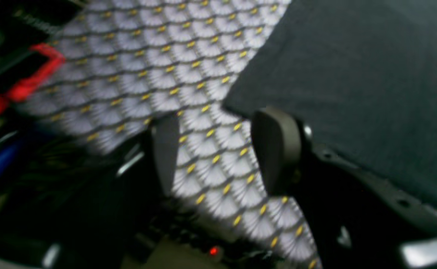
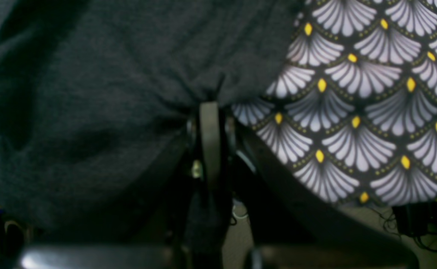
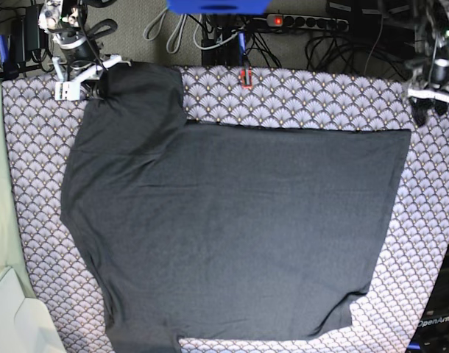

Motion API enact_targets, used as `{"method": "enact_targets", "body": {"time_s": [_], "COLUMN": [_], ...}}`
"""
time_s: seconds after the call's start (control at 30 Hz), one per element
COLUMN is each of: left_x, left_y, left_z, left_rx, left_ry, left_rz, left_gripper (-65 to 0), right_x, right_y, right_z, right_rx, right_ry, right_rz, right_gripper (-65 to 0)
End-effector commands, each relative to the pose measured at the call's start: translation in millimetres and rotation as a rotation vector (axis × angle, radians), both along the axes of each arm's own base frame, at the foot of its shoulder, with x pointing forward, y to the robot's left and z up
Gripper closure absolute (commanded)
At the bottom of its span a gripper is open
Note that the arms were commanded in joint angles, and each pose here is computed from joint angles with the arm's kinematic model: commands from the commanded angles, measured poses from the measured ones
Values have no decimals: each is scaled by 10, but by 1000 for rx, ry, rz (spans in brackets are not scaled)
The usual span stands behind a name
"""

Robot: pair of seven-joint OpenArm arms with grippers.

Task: Fold the T-shirt properly
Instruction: 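Pinch the shoulder corners with both grippers, adjusting the left gripper's grip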

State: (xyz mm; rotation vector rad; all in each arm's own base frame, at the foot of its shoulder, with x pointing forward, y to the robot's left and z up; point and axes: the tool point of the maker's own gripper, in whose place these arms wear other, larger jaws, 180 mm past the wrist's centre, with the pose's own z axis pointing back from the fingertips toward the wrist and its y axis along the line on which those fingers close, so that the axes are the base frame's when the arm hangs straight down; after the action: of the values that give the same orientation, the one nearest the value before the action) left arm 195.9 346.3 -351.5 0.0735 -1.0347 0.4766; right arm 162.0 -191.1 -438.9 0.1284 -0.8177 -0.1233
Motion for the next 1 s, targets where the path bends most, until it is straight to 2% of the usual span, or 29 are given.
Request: {"method": "enact_targets", "body": {"time_s": [0.0,0.13,0.37,0.77,0.97], "left_x": [27,191,354,520,744], "left_y": [158,348,424,482,237], "left_z": [52,-74,-218,-359,-360], "left_rx": [22,21,17,-22,-38], "left_ry": [-21,-10,7,8,-9], "left_rz": [40,71,91,125,24], "left_gripper": [-341,-341,-341,-341,-342], "right_x": [-331,-317,-259,-207,-210], "right_y": [71,78,100,99,105], "right_z": [-233,-165,53,76,71], "right_rx": [2,-4,-23,-26,-25], "right_ry": [159,143,92,79,81], "right_rz": [39,45,66,67,68], "right_gripper": [0,0,0,0,0]}}
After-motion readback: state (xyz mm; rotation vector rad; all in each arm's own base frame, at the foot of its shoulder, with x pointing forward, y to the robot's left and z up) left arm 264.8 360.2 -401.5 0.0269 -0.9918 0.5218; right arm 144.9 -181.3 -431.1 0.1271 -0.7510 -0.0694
